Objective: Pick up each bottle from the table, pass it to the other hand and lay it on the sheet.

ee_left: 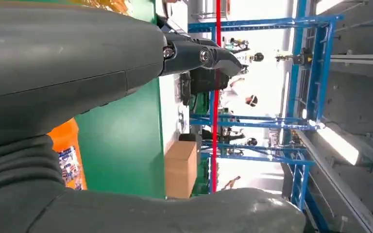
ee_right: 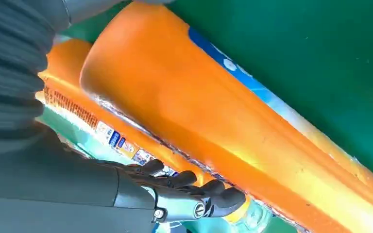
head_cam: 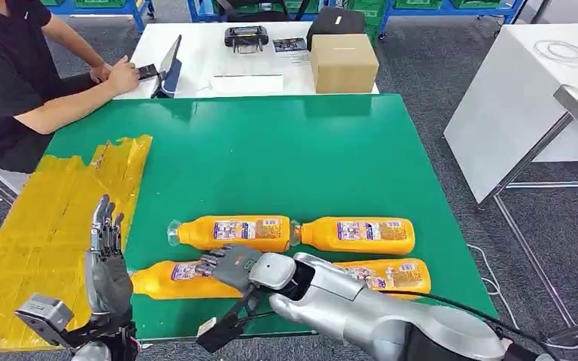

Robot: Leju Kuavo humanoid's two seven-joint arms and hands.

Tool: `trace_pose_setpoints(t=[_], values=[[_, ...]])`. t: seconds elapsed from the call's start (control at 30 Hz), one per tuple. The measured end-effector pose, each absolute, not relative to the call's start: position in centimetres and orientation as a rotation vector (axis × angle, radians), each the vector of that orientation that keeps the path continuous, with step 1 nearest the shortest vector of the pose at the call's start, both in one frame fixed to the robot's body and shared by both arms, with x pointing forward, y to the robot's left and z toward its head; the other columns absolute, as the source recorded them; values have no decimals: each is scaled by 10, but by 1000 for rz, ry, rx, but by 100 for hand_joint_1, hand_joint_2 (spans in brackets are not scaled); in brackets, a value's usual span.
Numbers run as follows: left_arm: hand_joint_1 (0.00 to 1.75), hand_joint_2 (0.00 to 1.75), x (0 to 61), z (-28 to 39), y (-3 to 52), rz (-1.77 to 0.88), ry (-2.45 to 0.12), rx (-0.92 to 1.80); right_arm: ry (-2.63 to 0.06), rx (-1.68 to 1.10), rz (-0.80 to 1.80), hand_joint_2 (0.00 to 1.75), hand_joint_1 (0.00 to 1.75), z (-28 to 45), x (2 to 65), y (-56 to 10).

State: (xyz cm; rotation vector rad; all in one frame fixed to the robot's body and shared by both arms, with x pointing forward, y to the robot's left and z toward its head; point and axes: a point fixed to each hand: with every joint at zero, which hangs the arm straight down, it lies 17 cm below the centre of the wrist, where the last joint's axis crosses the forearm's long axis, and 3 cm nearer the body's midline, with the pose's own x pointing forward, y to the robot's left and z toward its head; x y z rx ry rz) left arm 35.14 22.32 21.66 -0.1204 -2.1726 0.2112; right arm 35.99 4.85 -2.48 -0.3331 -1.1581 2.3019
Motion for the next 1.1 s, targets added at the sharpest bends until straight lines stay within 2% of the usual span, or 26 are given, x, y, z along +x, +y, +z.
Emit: trace_pose_setpoints(t=[0.2, 0.43, 0.73, 1.1], values=[[0, 0, 352, 218, 226, 223, -2171, -112, -1091, -398, 2421, 175, 0, -14, 373, 44], [0, 0, 352, 218, 227, 225, -2171, -109, -1092, -406, 2424, 175, 0, -12, 374, 45], [0, 0, 338, 216, 241, 258, -2170, -73, -1282, -349, 2042, 175, 0, -39, 342, 56], [0, 0, 334, 217, 247, 270, -2172, -61, -1267, -260, 1919, 175, 0, -46, 329, 58]])
